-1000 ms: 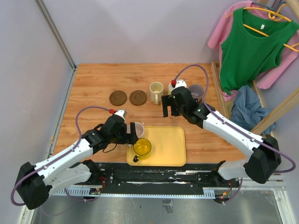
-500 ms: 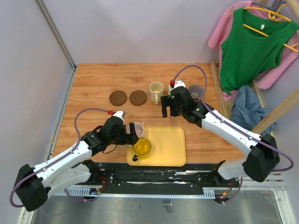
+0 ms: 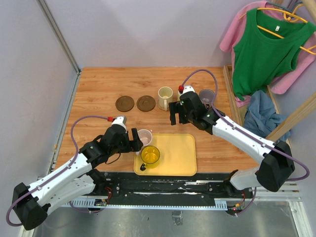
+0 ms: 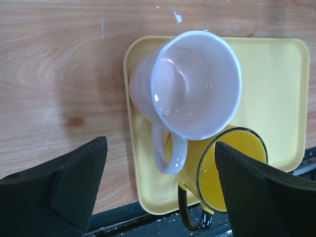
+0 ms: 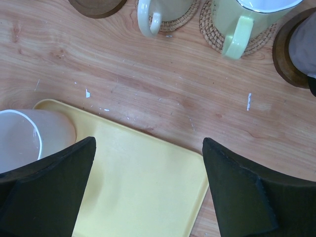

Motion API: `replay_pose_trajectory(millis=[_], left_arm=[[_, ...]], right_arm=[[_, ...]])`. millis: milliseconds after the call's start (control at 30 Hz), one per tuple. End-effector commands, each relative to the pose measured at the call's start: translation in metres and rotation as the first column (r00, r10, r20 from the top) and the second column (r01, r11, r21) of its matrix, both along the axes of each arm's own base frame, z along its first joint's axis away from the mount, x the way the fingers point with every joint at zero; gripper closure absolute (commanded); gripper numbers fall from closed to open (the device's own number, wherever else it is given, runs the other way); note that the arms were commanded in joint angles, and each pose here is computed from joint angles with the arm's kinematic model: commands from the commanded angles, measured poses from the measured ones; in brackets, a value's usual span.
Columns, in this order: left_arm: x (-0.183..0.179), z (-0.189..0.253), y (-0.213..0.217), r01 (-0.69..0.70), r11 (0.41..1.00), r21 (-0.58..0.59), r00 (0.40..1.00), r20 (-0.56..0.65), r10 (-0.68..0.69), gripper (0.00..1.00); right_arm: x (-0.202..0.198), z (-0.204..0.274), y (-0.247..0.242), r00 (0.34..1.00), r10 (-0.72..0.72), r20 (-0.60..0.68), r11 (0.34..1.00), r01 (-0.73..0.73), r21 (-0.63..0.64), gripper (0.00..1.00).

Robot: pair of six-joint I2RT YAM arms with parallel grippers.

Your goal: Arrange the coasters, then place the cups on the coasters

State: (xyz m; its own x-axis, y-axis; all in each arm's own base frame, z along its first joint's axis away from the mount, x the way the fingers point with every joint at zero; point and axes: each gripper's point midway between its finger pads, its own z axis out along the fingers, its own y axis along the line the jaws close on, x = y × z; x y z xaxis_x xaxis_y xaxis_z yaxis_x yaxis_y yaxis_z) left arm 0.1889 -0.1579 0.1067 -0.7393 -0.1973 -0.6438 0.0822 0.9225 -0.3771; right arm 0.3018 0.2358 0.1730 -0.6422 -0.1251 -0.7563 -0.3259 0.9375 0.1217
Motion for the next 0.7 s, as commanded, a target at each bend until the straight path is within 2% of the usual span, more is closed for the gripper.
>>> replay_pose_trajectory(millis=[0,533,667], left_arm=[[0.001,0.004,0.008,-0.052,0.998,0.033,0.999,-0.004,0.052,0.09],[-0.010,-0.019,-0.002,-0.012,0.998,0.070,0.997,-0.081,0.018,0.11],[-0.011,-0.024,-0.007,0.005,0.998,0.057,0.997,-0.073,-0.001,0.20]], right_arm=[[0.002,-0.002,0.002,1.000,-0.003,-0.012,1.000,0.004,0.016,0.11],[0.001,-0.009,0.006,0.999,0.003,-0.040,1.000,-0.002,0.021,0.11],[0.001,-0.010,0.006,0.999,-0.002,-0.043,1.000,0.003,0.023,0.11]])
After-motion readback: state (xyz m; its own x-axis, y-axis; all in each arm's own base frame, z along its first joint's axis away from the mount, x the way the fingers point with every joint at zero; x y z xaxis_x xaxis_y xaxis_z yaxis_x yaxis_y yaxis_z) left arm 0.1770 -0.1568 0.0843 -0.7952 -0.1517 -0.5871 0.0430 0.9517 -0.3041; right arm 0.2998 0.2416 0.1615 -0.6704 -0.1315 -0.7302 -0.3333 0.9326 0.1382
